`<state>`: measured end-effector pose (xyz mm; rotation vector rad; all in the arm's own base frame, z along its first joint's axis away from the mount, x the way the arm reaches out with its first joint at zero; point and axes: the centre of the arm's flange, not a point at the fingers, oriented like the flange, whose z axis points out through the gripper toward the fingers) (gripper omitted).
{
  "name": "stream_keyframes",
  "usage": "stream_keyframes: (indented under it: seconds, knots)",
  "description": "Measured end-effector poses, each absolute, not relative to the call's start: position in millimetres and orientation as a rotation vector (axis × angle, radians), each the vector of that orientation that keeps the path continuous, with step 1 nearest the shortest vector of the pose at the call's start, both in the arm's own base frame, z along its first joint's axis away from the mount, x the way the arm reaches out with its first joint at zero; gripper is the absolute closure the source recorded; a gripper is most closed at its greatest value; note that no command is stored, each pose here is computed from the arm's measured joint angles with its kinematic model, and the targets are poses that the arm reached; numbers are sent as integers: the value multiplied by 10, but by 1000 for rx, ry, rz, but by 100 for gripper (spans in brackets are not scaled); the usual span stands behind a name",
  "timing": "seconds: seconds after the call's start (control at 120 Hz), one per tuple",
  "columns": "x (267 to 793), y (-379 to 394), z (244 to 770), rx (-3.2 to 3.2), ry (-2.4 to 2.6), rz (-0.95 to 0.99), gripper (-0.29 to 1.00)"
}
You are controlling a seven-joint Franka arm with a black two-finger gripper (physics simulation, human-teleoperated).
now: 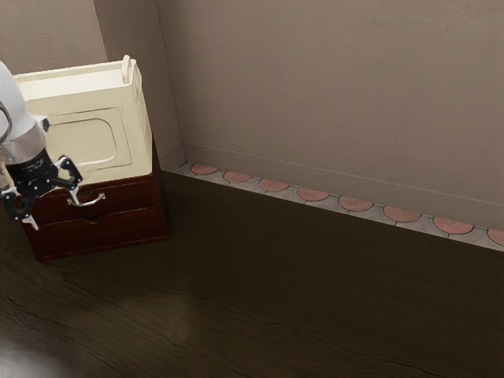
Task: Pull the drawer handle with one arm to open the drawer
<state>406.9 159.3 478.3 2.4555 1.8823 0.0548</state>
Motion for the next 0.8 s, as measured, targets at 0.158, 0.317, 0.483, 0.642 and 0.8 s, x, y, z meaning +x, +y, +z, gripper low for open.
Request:
stream_keyframes:
  seconds: [0.158, 0.317, 0.483, 0.642, 0.8]
  knots:
    - [4123, 1703, 4697, 2296, 2065, 67, 0]
    - [4216, 1639, 4677, 2150, 2189, 93, 0]
    - [4306, 1661, 4586, 1971, 2342, 114, 0]
    - [4375, 1673, 4485, 1827, 2452, 127, 0]
    - [4484, 1783, 4239, 1693, 2561, 151, 0]
